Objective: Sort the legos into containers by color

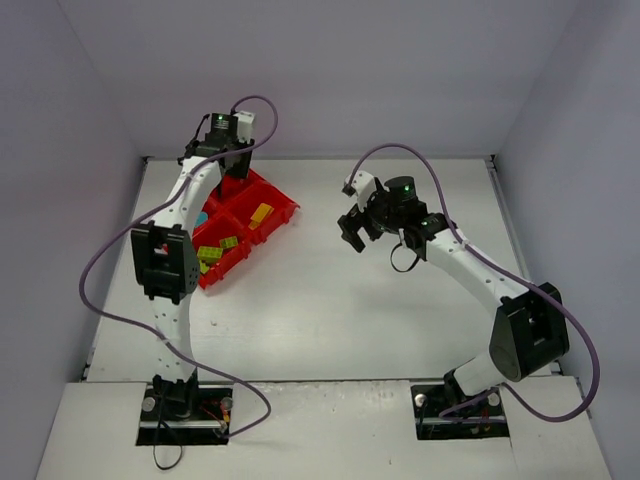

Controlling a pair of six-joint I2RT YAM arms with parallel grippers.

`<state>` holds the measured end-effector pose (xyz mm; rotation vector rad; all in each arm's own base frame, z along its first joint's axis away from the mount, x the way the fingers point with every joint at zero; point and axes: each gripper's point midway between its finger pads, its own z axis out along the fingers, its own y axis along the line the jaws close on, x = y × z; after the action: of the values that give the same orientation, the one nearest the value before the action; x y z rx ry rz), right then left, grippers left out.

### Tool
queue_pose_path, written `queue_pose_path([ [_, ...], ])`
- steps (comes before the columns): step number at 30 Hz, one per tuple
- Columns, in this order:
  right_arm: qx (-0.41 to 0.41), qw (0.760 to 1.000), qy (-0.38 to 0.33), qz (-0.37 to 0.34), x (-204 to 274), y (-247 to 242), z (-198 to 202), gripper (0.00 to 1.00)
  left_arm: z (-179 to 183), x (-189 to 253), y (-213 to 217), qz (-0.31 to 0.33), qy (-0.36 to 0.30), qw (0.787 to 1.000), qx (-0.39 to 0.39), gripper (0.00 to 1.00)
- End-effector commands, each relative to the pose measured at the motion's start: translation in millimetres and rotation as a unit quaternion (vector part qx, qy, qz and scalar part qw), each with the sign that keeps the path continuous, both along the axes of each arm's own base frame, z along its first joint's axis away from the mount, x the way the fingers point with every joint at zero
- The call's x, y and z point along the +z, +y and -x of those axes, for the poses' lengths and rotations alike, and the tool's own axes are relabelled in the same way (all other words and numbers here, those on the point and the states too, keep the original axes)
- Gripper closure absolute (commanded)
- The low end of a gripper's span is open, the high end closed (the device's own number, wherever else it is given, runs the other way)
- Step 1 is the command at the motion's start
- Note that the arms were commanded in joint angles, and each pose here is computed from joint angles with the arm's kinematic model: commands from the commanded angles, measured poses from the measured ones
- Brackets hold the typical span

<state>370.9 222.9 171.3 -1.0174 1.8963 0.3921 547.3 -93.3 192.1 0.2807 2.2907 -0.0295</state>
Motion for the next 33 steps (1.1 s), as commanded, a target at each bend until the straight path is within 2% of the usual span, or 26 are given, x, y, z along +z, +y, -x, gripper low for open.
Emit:
queue_pose_path([
  [1, -0.018, 0.999, -0.039, -0.027, 30.7, -2.1, -3.9, 0.09, -30.1, 17.2, 32.0, -0.059, -0.048, 0.997, 0.035, 0.79],
  [7, -0.029, 0.999, -0.031, -0.028, 26.7, -6.0, -2.3, 0.08, -52.3, 0.1, 49.8, -0.058, -0.047, 0.995, 0.066, 0.59],
  [12, -0.044, 0.998, -0.031, -0.032, 29.0, -11.9, -6.6, 0.06, -49.5, 4.5, 49.5, -0.035, -0.052, 0.995, 0.074, 0.44],
  [14, -0.055, 0.997, -0.027, -0.039, 31.0, -14.0, -9.9, 0.04, -43.2, 20.3, 44.6, -0.009, -0.064, 0.995, 0.081, 0.39],
  [15, -0.063, 0.997, -0.029, -0.046, 36.4, -15.9, -13.3, 0.00, -38.0, 16.1, 43.4, -0.004, -0.057, 0.995, 0.082, 0.39],
  [20, -0.144, 0.985, -0.029, -0.093, 62.7, -37.6, -34.0, 0.00, -4.5, 68.8, 38.6, 0.040, -0.088, 0.991, 0.088, 0.36],
  [25, -0.267, 0.949, -0.061, -0.156, 118.2, -85.4, -59.9, 0.00, 43.9, 134.6, 38.5, 0.073, -0.127, 0.985, 0.088, 0.33],
  [27, -0.288, 0.941, -0.083, -0.160, 136.6, -98.1, -64.3, 0.00, 62.2, 148.7, 41.4, 0.075, -0.126, 0.985, 0.093, 0.33],
  [30, -0.351, 0.913, -0.116, -0.173, 166.0, -123.1, -66.1, 0.00, 102.1, 190.0, 47.4, 0.084, -0.152, 0.980, 0.099, 0.32],
  [33, -0.375, 0.902, -0.136, -0.165, 177.8, -137.0, -60.2, 0.00, 136.2, 206.8, 58.6, 0.078, -0.164, 0.976, 0.118, 0.32],
])
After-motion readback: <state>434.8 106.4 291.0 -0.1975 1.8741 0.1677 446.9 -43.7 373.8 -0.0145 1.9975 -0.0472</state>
